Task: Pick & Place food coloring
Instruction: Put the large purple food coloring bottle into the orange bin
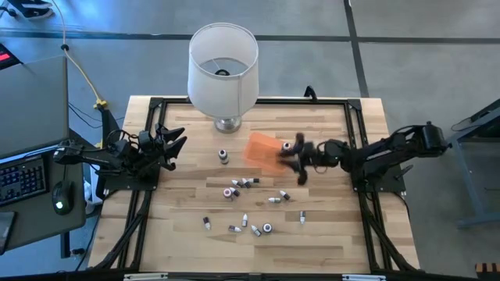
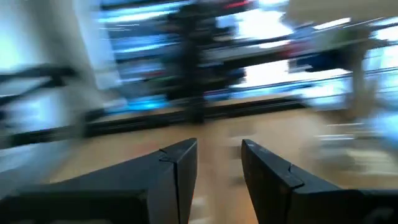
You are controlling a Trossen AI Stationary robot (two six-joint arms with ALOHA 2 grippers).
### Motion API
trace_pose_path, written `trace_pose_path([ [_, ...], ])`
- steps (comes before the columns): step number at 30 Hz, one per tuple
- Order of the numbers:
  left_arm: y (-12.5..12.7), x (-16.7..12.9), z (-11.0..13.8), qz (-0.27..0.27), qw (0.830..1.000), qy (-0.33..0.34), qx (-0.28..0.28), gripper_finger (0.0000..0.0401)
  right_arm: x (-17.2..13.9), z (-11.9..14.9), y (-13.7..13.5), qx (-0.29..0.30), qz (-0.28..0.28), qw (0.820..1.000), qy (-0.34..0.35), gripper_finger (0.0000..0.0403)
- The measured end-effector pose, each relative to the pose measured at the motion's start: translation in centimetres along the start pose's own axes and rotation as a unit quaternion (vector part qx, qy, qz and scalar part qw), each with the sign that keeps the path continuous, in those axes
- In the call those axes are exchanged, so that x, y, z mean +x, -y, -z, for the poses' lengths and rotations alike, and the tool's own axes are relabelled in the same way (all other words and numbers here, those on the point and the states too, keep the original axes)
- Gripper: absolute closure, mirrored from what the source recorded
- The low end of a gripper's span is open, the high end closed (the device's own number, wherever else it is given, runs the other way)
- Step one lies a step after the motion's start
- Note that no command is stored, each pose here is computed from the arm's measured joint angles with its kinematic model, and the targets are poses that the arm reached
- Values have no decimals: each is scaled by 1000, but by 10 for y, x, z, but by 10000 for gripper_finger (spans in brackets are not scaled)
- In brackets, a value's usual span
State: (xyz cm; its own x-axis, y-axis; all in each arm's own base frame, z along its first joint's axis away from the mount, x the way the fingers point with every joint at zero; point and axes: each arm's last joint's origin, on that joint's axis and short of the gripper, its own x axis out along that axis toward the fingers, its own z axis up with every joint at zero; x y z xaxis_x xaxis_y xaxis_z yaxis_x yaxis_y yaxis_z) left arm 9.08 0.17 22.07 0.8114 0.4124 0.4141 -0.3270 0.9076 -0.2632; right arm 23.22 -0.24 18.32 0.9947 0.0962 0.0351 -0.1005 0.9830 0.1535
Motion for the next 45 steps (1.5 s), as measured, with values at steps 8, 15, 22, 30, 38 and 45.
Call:
trace_pose_path([
  [8, 0, 0, 0, 0, 1000, 1, -2, 222, 25, 10, -62, -93, -122, 988, -22, 285],
  [15, 0, 0, 0, 0, 1000, 0, -2, 222, 64, 20, -93, -107, -160, 977, -90, 285],
  [22, 0, 0, 0, 0, 1000, 0, -2, 222, 89, 33, -106, -65, -214, 963, -147, 285],
  [30, 1, 0, 1, 14, 1000, -7, 1, 222, 92, 33, -111, -49, -252, 954, -156, 285],
  [38, 1, 0, 1, 14, 1000, -7, -10, 222, 90, 39, -110, -53, -249, 949, -187, 285],
  [45, 1, 0, 1, 13, 1000, -7, -11, 222, 87, 44, -113, -55, -257, 942, -210, 285],
])
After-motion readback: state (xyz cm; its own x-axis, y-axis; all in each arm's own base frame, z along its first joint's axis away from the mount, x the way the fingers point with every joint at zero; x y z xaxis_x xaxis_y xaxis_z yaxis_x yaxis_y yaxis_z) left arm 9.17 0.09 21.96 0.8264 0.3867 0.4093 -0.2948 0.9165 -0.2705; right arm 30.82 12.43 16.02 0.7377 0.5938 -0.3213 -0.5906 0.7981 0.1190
